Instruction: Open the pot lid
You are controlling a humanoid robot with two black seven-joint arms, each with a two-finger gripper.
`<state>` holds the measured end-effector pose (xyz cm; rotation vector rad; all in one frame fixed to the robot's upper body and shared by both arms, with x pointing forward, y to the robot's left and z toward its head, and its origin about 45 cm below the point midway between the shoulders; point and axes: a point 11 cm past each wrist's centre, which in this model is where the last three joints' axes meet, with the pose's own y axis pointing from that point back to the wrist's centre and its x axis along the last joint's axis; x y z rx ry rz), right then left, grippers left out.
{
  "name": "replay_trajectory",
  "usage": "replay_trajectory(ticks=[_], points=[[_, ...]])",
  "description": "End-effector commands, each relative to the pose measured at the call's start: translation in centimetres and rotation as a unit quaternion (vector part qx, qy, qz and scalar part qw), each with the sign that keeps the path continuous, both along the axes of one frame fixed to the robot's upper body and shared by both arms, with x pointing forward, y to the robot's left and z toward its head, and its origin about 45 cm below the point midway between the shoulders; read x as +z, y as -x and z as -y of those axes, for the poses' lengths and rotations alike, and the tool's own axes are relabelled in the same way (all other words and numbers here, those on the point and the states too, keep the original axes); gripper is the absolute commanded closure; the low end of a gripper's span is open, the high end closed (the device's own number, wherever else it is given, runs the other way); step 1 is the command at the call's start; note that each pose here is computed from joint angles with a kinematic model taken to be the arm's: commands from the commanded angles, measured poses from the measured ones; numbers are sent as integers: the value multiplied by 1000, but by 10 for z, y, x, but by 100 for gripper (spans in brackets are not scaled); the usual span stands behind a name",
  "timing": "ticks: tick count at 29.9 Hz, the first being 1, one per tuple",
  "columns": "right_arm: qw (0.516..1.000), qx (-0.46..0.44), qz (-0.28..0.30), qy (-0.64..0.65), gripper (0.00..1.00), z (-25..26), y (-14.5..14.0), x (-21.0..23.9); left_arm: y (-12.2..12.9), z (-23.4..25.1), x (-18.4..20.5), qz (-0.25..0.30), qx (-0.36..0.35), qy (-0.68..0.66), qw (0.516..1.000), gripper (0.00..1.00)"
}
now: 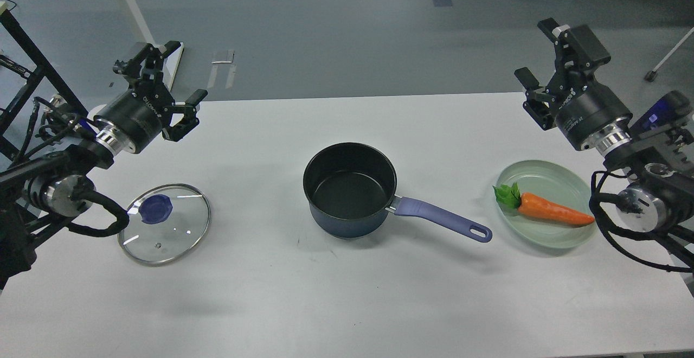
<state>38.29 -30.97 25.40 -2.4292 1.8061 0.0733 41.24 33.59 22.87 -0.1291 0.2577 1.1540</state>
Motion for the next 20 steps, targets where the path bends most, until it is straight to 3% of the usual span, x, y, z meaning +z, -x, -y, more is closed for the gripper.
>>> replay_trajectory(ticks=[1, 5, 9, 20], points=[[997, -28, -28, -62, 0, 3, 4, -16, 4, 2, -8, -6, 5, 21, 1000, 1], [994, -39, -35, -91, 0, 12, 3, -19, 10, 4, -19, -24, 5, 37, 999, 1], [993, 7, -41, -109, 0, 17, 3, -27, 15, 7, -29, -35, 4, 44, 998, 1], [991, 26, -47, -121, 0, 9, 9, -34, 15, 5, -27, -29, 8, 44, 999, 1]])
